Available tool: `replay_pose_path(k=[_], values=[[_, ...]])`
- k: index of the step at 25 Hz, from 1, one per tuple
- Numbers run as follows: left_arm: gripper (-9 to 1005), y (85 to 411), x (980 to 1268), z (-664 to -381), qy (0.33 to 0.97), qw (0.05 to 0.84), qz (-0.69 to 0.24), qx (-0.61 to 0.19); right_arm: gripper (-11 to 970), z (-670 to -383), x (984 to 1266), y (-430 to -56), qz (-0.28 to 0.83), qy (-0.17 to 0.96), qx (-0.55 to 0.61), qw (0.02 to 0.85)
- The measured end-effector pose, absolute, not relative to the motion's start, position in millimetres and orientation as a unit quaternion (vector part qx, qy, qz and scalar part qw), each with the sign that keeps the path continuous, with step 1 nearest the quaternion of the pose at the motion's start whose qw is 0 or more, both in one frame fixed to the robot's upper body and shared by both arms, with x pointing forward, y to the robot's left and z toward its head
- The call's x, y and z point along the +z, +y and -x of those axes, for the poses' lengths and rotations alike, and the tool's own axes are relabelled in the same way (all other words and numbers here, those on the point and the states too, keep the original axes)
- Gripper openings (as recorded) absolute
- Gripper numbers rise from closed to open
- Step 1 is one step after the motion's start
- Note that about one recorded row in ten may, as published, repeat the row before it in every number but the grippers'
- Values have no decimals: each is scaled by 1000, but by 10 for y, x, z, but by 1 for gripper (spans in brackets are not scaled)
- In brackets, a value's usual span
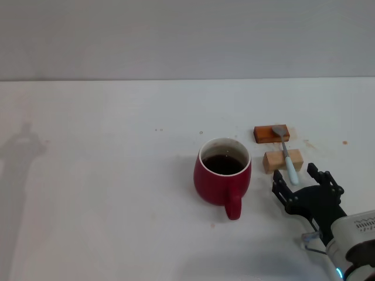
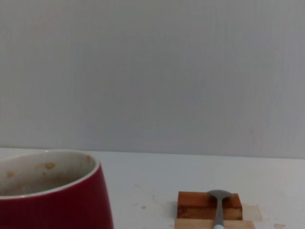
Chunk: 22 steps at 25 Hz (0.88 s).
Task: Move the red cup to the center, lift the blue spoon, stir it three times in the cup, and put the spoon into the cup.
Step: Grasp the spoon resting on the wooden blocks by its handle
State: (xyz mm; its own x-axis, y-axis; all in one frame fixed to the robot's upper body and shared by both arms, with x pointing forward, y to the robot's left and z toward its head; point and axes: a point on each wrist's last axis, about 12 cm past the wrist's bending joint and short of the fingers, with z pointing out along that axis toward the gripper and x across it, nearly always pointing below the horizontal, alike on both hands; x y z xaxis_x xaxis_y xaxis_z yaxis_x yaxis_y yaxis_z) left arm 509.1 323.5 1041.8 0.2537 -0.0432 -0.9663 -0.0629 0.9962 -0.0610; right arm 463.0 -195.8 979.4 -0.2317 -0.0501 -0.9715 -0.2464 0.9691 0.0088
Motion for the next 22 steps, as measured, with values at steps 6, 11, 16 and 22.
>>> replay_pose_path(k=[6,11,16,22], values=[[21,3228,10417,-5080,610,791,43,5,747,-4642,9790,-1967,93,783,79,610],[22,3228,10412,-5073,610,791,43,5,746,-4638,9791,-1953,98,782,81,610],[22,3224,10407,-5064,611,791,43,4,744,-4633,9800,-1923,108,779,85,612],[23,3233,10406,-5041,608,792,43,6,741,-4629,9815,-1915,110,775,84,617]])
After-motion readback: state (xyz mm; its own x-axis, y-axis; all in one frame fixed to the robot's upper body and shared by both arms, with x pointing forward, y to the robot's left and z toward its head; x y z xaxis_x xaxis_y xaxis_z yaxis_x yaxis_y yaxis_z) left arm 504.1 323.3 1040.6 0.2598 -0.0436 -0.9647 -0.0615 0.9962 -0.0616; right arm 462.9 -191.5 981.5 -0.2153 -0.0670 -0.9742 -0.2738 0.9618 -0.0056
